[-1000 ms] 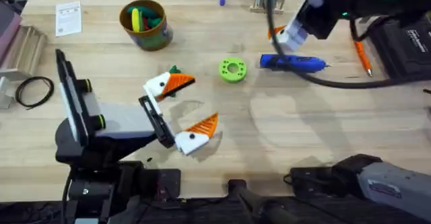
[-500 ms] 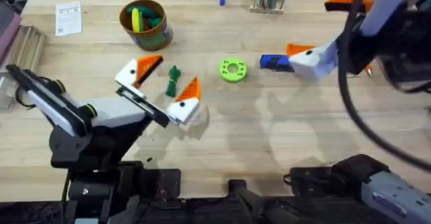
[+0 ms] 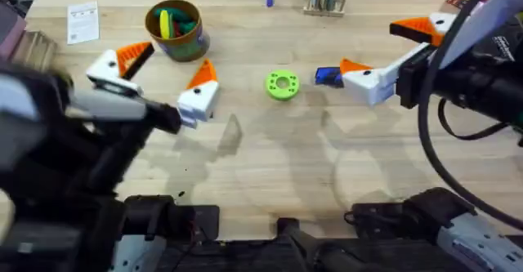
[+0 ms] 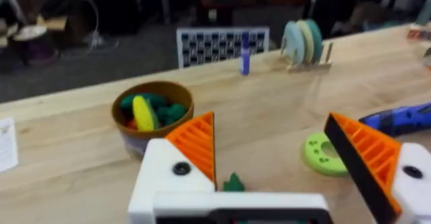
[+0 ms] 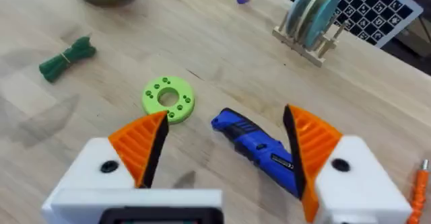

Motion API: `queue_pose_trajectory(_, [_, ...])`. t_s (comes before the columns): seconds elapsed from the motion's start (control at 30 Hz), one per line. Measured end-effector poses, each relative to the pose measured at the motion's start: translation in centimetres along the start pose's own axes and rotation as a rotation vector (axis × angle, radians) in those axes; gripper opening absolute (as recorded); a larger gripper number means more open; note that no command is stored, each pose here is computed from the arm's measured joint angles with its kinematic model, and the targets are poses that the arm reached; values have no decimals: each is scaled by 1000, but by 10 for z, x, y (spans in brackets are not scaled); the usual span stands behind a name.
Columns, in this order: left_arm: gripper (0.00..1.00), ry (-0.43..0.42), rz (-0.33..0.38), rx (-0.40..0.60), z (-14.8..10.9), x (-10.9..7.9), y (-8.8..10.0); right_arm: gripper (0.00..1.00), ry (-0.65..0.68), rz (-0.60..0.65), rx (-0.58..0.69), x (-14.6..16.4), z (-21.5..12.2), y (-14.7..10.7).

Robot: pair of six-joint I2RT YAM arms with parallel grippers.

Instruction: Pick up the gripper from the table and insert it into the empty holder that is missing its gripper. Then pick up a screw, insert it into the mounting hole, and use the screwdriver to tighten it. Finally, clean up the table by picking up the vegetable and placing it into the bucket.

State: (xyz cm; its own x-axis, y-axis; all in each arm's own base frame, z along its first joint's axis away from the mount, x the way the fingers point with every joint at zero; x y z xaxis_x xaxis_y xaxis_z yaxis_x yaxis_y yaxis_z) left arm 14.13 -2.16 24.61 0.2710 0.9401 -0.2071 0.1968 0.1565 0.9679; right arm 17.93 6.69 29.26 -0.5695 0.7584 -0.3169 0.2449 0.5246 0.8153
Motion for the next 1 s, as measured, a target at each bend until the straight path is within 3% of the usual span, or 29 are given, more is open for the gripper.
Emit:
queue_pose_trajectory(0.33, [985,133,-63,472,39,11,45,991,4,17,8,1,0,-1])
queue_pose_trajectory(0.47, [986,149,-84,573,59,17,49,991,10,19,21,1,0,-3])
queue_pose_trajectory(0.57, [985,159,-92,612,69,21,47,991,11,20,24,2,0,-4])
queue_pose_trajectory(0.77, [986,312,-120,788,81,25,38,991,12,20,26,2,0,-4])
queue_pose_trajectory(1.0, [986,397,-186,1025,112,17,-3,991,12,20,26,2,0,-4])
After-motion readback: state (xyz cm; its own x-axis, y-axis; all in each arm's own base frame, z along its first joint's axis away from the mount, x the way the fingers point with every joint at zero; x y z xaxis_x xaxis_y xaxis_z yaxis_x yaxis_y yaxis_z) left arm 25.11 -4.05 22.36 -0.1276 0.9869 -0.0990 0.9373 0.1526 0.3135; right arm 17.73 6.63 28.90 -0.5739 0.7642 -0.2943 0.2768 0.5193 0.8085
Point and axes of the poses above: each hand's point on the last joint's axis, 136 mm out from that joint toward the fingers, its own z axis out along the fingers, its own x axis along the line the jaws close on, y = z × x, the point moved 10 cm from there along -z, back along the fingers, and after that the axes turned 13 degrees about -z, right-handed, at the moved point
